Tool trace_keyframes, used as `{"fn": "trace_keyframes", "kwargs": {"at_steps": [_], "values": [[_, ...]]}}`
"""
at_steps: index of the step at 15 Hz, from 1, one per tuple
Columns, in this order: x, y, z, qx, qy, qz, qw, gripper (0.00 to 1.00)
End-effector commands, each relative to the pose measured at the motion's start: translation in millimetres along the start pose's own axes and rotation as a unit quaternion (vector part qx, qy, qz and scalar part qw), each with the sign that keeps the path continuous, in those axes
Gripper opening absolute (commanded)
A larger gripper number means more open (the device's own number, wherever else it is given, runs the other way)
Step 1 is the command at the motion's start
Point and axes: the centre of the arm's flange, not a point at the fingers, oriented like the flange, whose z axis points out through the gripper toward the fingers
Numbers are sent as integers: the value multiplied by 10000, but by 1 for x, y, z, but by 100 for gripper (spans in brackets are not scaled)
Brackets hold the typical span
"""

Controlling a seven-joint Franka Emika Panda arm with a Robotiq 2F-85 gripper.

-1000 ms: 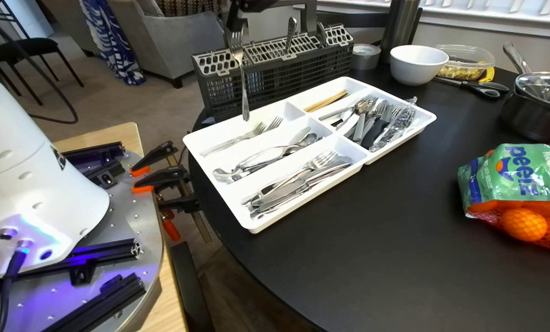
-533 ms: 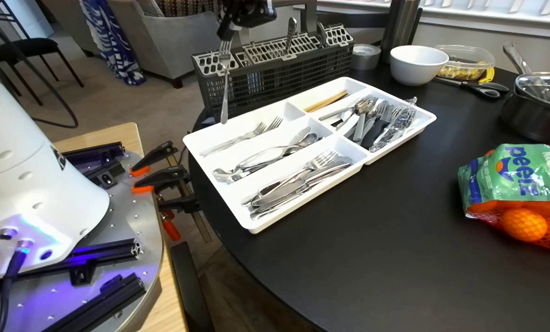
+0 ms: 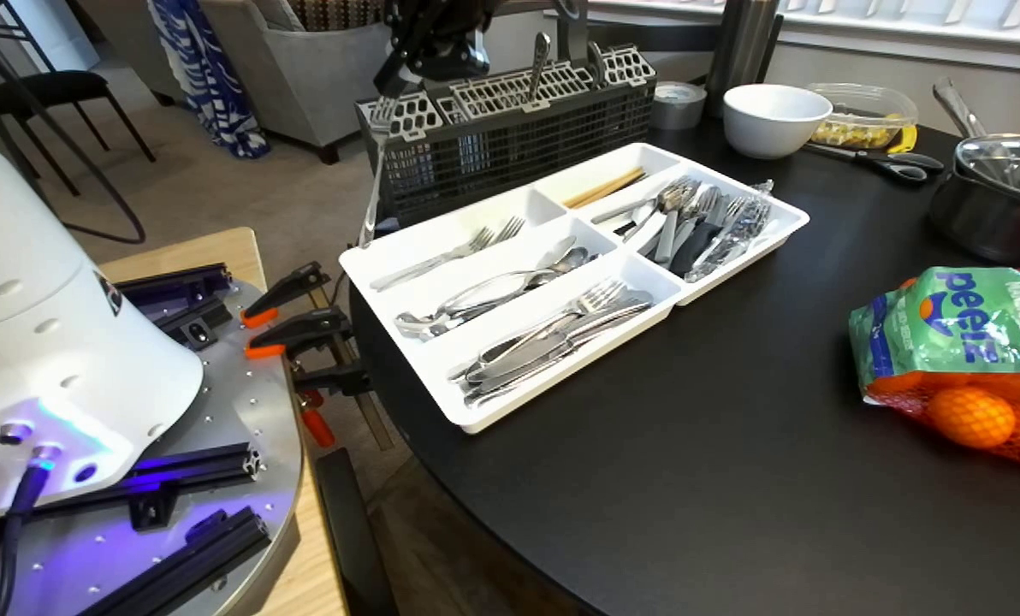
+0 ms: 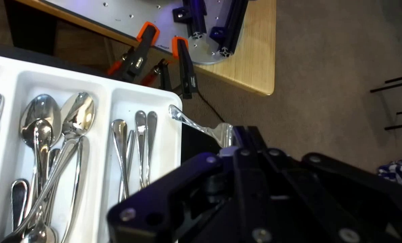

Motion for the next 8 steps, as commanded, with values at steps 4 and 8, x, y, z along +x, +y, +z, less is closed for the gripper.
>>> {"fn": "trace_keyframes", "kwargs": {"at_steps": [4, 8], "values": [[10, 12, 2, -305, -353, 390, 9982, 2], [19, 17, 7, -359, -467, 500, 9970, 1]]}}
